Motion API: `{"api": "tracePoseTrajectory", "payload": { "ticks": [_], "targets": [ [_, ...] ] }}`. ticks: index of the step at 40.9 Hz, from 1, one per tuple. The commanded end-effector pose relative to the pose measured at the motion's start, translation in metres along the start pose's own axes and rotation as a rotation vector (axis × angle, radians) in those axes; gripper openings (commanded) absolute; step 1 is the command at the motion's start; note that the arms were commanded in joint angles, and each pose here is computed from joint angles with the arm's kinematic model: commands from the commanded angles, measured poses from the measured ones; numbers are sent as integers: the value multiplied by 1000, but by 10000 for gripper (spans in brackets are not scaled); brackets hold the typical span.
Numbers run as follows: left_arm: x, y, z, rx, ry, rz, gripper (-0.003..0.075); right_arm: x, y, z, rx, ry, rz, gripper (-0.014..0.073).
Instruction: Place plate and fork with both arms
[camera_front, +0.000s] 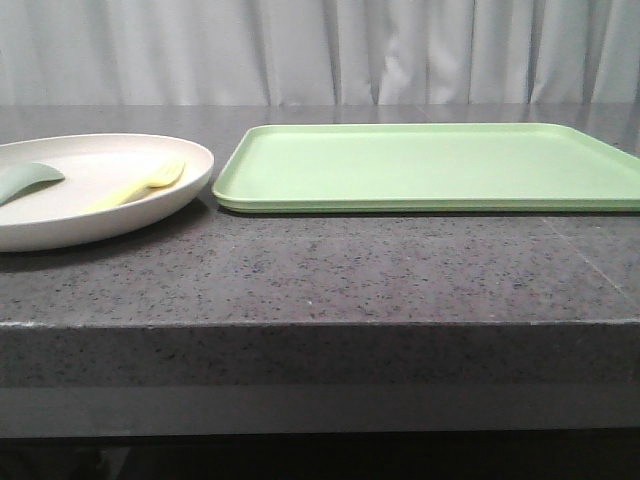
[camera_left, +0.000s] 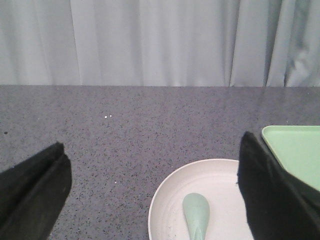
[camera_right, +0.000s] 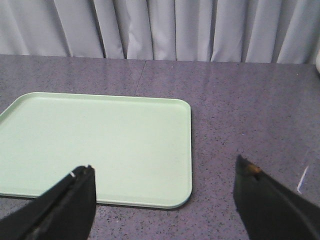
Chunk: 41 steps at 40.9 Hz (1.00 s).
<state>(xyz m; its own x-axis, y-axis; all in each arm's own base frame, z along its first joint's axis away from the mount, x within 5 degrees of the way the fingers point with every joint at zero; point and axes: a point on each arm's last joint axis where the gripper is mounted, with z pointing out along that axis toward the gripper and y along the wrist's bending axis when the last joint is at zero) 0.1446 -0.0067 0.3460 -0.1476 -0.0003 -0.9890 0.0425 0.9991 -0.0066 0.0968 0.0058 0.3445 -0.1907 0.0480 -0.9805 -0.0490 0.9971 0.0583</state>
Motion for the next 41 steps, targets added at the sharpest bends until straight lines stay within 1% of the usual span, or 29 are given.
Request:
{"api": "tracePoseTrajectory", "payload": {
  "ticks": [1, 7, 12, 20, 25, 30, 35, 41],
  "targets": [
    [-26, 1, 14, -5, -11, 1, 624, -20, 1, -3, -3, -120, -7, 591],
    [-40, 1, 48, -15, 177, 0, 619, -20, 1, -3, -3, -119, -7, 591],
    [-47, 2, 79, -25, 359, 5, 619, -20, 1, -3, -3, -119, -7, 591],
    [-37, 3, 123, -42, 676, 8, 619, -20, 1, -3, -3, -118, -7, 591],
    [-28, 4, 145, -52, 823, 13, 619, -19, 1, -3, -3, -111, -7, 591],
    [-15, 4, 164, -54, 897, 15, 619, -18, 1, -3, -2, -100, -7, 591],
    [2, 4, 180, -53, 947, 16, 619, -18, 1, -3, -2, -95, -7, 591],
    [15, 4, 191, -53, 983, 17, 619, -18, 1, -3, -2, -95, -7, 591]
  ]
}}
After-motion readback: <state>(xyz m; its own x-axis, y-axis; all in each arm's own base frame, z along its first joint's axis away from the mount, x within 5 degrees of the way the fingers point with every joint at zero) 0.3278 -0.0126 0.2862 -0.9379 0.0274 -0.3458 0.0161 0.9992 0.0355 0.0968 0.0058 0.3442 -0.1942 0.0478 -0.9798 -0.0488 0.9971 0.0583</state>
